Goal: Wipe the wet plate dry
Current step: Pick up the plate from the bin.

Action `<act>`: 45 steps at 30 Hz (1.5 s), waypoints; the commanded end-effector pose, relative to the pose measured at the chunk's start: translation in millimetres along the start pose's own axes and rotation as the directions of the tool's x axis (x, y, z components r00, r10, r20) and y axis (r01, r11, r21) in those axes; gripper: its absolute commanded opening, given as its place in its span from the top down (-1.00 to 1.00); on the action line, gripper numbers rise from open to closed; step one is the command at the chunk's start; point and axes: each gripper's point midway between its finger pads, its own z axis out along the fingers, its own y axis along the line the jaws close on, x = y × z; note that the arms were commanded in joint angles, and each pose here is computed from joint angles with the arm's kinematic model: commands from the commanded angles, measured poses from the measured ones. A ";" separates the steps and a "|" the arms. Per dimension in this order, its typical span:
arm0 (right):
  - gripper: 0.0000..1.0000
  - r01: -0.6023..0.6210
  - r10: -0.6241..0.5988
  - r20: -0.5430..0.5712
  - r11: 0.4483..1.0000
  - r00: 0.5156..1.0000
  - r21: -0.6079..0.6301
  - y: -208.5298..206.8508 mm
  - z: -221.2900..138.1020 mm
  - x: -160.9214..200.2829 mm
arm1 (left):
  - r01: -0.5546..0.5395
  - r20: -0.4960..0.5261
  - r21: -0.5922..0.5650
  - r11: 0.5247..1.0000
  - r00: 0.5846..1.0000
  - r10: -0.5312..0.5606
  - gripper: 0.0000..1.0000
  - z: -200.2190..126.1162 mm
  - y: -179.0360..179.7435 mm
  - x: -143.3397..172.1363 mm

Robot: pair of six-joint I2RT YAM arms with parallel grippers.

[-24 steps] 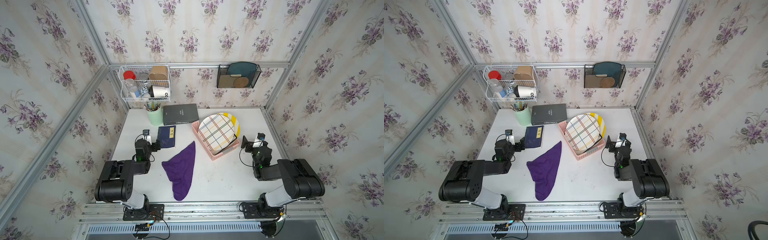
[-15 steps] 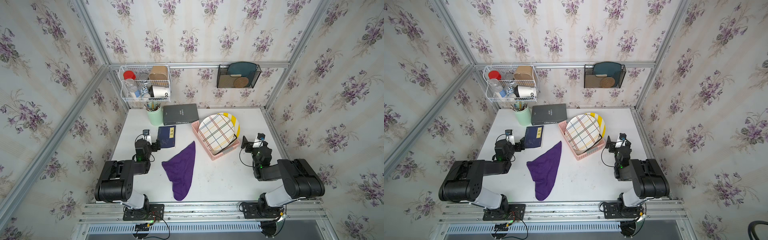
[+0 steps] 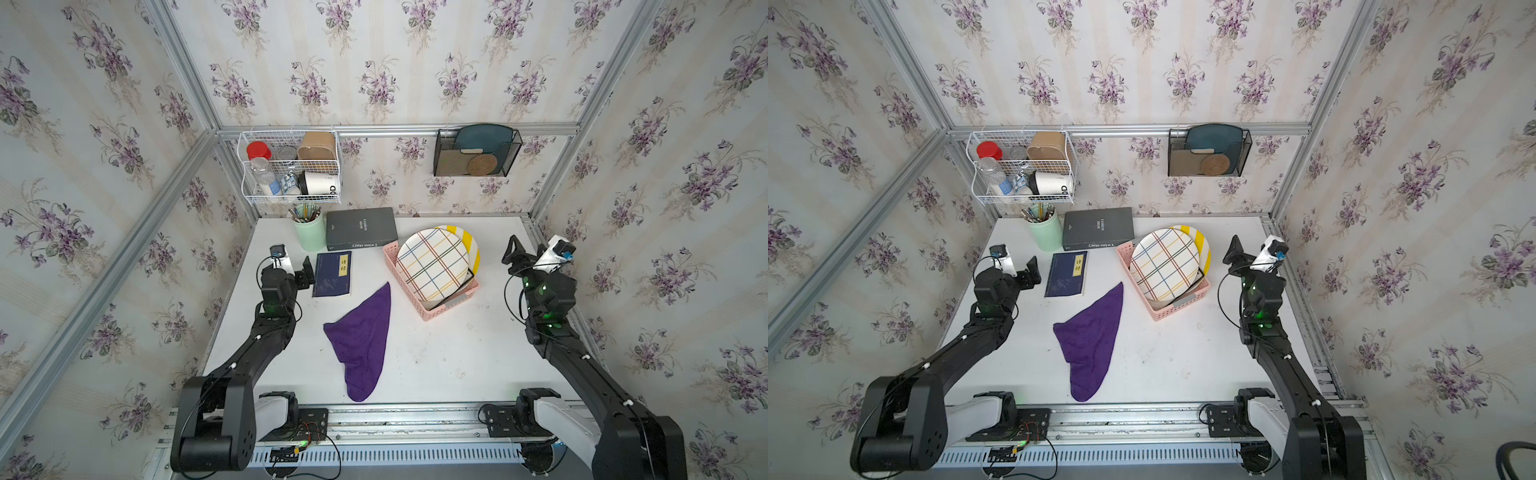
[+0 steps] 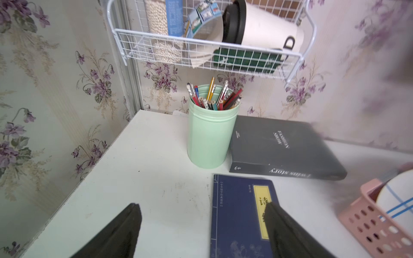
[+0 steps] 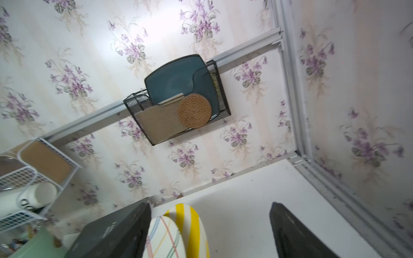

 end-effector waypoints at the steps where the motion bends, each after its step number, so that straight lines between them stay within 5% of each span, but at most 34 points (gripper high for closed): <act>1: -0.62 -0.165 0.166 -0.412 0.986 0.896 0.039 5.2 -0.8 75.9 | 0.128 -0.304 -0.057 0.990 0.942 -0.139 -0.77 -20.0 -2.1 58.2; 9: -0.32 -0.173 0.133 -0.571 0.985 0.810 -0.016 34.2 52.4 103.5 | 0.307 -0.465 0.223 0.925 0.868 -0.176 -0.78 -54.0 -85.5 72.6; 16: -0.29 -0.145 0.118 -0.650 0.989 0.751 0.012 27.8 89.2 147.2 | 0.252 -0.510 0.257 0.933 0.855 -0.090 -0.78 -68.5 -104.1 93.0; 20: 0.06 -0.165 0.117 -0.680 0.986 0.723 -0.006 32.3 100.1 162.1 | 0.239 -0.521 0.251 0.938 0.850 -0.077 -0.78 -69.7 -102.9 99.7; 31: 0.00 -0.139 0.047 -0.749 0.989 0.661 -0.060 33.7 93.7 191.9 | 0.235 -0.548 0.234 0.943 0.834 -0.072 -0.78 -64.8 -102.9 109.4; 34: 0.20 -0.155 0.015 -0.759 0.981 0.651 -0.114 45.2 85.1 191.3 | 0.230 -0.562 0.237 0.944 0.825 -0.060 -0.78 -64.8 -105.0 114.4; 45: 0.46 -0.160 -0.038 -0.790 0.972 0.612 -0.170 68.3 54.3 221.7 | 0.213 -0.586 0.254 0.943 0.810 -0.025 -0.78 -67.4 -116.3 129.1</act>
